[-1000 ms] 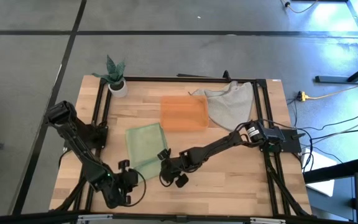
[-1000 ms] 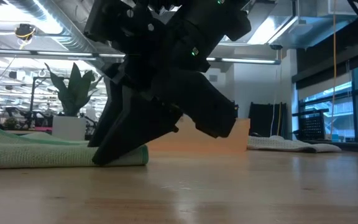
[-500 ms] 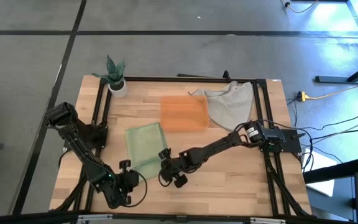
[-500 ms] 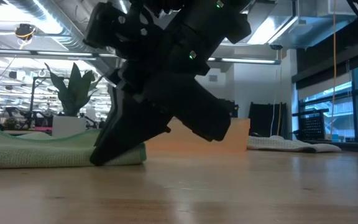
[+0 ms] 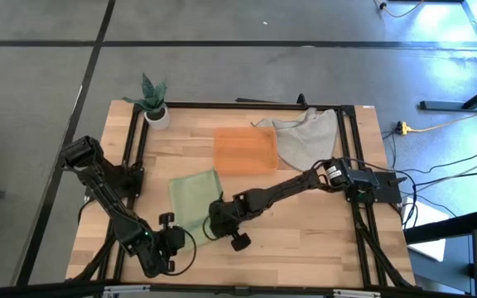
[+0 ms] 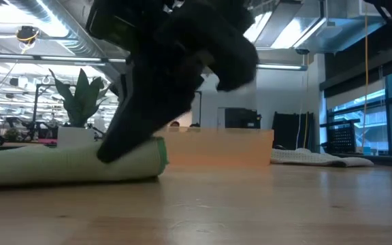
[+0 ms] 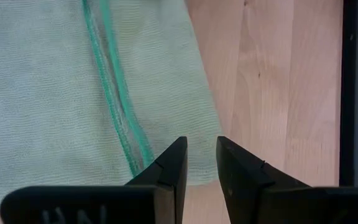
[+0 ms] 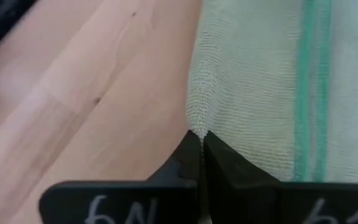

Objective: Roll microfiber towels into tight, uniform cylinder then place into a basket
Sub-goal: Roll the green microfiber towel

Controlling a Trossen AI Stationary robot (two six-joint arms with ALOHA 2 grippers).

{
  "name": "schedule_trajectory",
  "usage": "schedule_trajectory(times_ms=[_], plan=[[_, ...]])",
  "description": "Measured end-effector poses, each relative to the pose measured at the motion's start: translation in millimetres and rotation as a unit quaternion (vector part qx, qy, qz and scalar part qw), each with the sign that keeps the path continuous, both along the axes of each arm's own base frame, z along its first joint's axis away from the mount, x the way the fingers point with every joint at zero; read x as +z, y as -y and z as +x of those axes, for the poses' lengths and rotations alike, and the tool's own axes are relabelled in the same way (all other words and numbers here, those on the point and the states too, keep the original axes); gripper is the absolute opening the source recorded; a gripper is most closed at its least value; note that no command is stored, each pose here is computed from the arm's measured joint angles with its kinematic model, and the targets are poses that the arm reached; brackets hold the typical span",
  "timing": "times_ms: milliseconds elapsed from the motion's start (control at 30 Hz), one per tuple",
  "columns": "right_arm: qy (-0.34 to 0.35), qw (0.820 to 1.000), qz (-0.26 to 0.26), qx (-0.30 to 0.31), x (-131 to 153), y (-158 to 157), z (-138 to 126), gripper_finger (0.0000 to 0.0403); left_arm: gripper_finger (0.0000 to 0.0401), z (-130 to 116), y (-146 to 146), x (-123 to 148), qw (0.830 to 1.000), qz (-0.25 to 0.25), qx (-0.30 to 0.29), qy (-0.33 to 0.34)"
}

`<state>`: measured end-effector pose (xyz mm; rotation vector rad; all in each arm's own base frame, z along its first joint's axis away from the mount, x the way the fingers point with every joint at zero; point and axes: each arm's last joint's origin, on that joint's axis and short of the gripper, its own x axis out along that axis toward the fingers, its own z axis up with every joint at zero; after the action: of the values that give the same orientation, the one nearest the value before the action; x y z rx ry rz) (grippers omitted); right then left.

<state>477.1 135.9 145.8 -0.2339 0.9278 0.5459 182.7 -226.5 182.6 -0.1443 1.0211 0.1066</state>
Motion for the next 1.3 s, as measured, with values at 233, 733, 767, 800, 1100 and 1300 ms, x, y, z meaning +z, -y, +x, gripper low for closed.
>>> schedule_trajectory(times_ms=[233,733,767,800,1100,1300], plan=[[-0.022,0.993,0.11,-0.032,16.7,27.7,13.3,0.0006,0.0077,-0.3,0.3,-0.2,1.0,-0.004,-0.002,-0.005],[-0.024,0.975,0.164,-0.149,22.2,90.5,27.2,0.0008,0.0077,-0.9,0.3,-0.3,1.0,0.01,-0.026,-0.008],[-0.024,0.974,0.165,-0.153,22.3,92.9,27.5,0.0008,0.0077,-0.9,0.2,-0.3,1.0,0.011,-0.026,-0.008],[-0.024,0.974,0.165,-0.155,22.3,94.6,27.7,0.0008,0.0077,-1.0,0.1,-0.4,1.0,0.012,-0.026,-0.009],[-0.022,0.974,0.164,-0.155,22.3,96.8,27.8,0.001,0.0077,0.8,-2.4,-7.7,0.997,0.069,-0.035,-0.001],[-0.022,0.974,0.163,-0.155,22.3,96.8,27.8,0.001,0.0077,4.7,-12.5,-17.0,0.993,0.118,-0.005,-0.018]])
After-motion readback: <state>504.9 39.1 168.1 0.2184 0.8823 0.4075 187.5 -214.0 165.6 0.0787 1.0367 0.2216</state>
